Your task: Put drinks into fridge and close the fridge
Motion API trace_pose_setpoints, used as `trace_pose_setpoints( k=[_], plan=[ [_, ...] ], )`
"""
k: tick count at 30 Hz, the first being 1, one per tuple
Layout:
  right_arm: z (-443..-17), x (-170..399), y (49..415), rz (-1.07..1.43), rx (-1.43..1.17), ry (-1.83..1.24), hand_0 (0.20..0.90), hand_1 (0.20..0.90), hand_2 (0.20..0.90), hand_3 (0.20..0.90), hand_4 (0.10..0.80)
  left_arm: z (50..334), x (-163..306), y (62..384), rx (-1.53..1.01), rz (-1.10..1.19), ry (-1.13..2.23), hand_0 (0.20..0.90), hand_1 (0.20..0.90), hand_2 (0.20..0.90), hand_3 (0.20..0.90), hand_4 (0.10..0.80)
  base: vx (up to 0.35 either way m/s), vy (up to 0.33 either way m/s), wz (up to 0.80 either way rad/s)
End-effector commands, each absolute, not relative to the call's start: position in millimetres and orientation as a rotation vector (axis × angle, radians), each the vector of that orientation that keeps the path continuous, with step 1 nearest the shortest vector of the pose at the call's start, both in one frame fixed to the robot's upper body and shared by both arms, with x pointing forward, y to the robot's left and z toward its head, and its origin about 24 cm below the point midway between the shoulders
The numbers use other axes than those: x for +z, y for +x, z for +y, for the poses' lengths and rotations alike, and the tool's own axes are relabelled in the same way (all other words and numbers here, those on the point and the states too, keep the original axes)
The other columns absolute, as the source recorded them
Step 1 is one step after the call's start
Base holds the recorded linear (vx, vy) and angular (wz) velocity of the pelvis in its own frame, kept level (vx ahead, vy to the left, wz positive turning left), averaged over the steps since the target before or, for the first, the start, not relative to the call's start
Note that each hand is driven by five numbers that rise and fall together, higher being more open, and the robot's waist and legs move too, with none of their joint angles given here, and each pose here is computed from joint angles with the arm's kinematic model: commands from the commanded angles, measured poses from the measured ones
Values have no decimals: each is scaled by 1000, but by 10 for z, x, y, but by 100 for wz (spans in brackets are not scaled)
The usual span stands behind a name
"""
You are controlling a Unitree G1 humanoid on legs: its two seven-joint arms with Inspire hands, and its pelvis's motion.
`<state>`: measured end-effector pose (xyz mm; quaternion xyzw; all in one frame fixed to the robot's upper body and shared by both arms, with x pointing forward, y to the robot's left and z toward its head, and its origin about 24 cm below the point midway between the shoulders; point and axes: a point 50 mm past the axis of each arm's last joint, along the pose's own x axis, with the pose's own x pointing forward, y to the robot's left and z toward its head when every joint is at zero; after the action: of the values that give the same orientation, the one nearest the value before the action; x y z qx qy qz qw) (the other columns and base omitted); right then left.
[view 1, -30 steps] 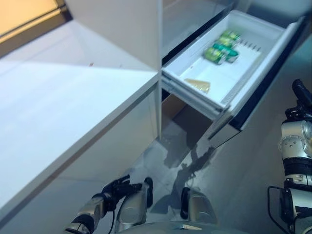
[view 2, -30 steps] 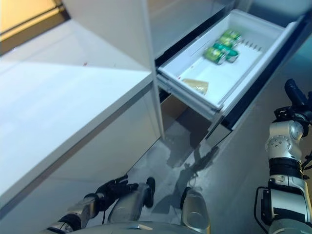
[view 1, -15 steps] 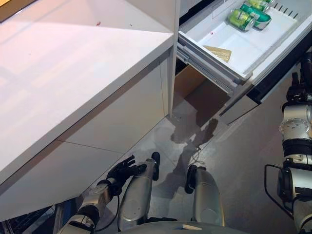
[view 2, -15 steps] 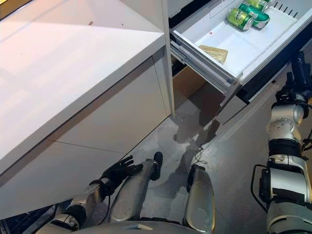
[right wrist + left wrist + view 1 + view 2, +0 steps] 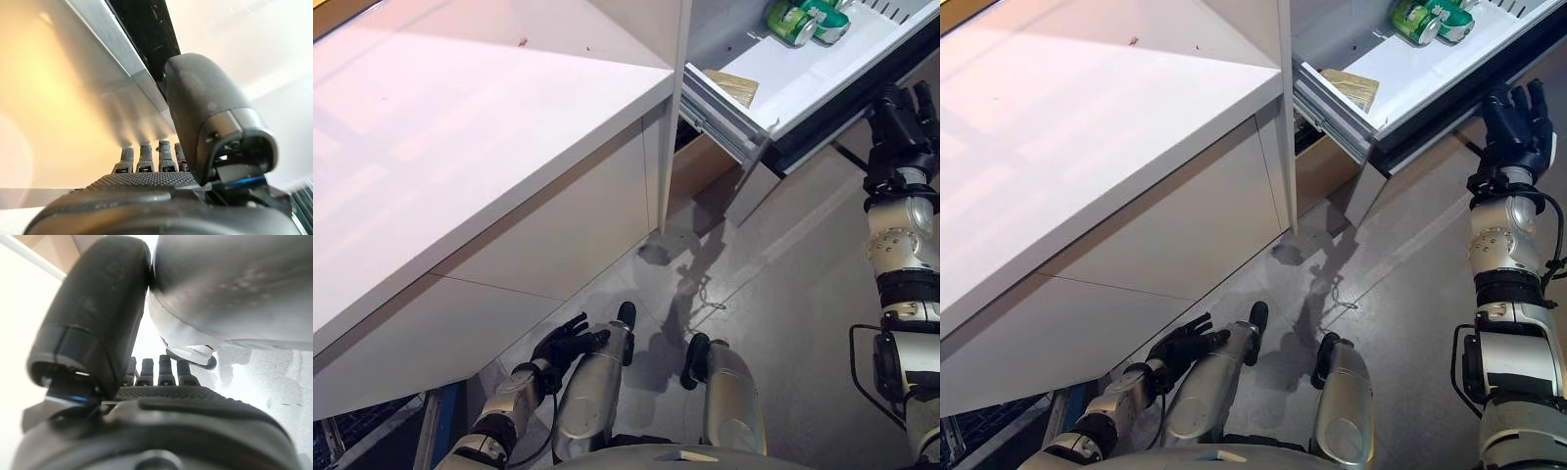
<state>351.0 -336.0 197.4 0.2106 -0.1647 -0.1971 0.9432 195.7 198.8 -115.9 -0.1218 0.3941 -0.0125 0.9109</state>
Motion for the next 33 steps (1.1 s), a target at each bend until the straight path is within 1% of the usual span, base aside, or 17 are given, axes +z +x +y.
trace_pose_setpoints(
  k=[1,8,13,16,20,23,25,26,28,30,32,33],
  plan=[
    [-2764,2598,3699,-484,-44,261,900,900,900,900,800,2293,-1310,1447,-5,946,-121,900,900,900,900,800,128,14,21],
    [-2807,2530,3718,-454,-60,280,900,900,900,900,800,2371,-1344,1342,-11,991,-81,900,900,900,900,800,92,30,20],
    [-2853,2346,3701,-424,-116,297,900,900,900,900,800,2415,-1377,1258,-12,1035,-33,900,900,900,900,800,114,20,13],
    [-2865,2300,3651,-468,-189,266,900,900,900,900,800,2451,-1388,1223,0,1053,-19,900,900,900,900,800,57,8,1],
    [-2769,2195,3523,-527,-250,229,900,900,900,900,800,2455,-1398,1210,16,1067,-18,900,900,900,900,800,33,3,-12],
    [-2687,1815,3376,-464,-284,264,900,900,900,900,800,2436,-1415,1200,37,1073,-45,900,900,900,900,800,5,11,-29],
    [-2653,1390,3218,-364,-287,294,900,900,900,900,800,2393,-1430,1191,47,1074,-70,900,900,900,900,800,-9,-4,-47],
    [-2667,1012,3071,-238,-290,322,900,900,900,900,800,2351,-1440,1178,44,1066,-88,900,900,900,900,800,-16,-13,-42],
    [-2684,771,2956,-161,-303,339,900,900,900,900,800,2327,-1445,1173,41,1061,-100,900,900,900,900,800,-29,-18,-41],
    [-2649,185,2668,61,-298,359,900,900,900,900,800,2295,-1446,1172,48,1039,-137,900,900,900,900,800,-57,-47,-45],
    [-2644,-175,2456,225,-301,357,900,900,900,900,800,2298,-1432,1200,47,1024,-156,900,900,900,900,800,-63,-62,-44],
    [-2634,-468,2257,377,-333,362,900,900,900,900,800,2305,-1418,1234,45,1013,-166,900,900,900,900,800,-74,-70,-40]
  ],
)
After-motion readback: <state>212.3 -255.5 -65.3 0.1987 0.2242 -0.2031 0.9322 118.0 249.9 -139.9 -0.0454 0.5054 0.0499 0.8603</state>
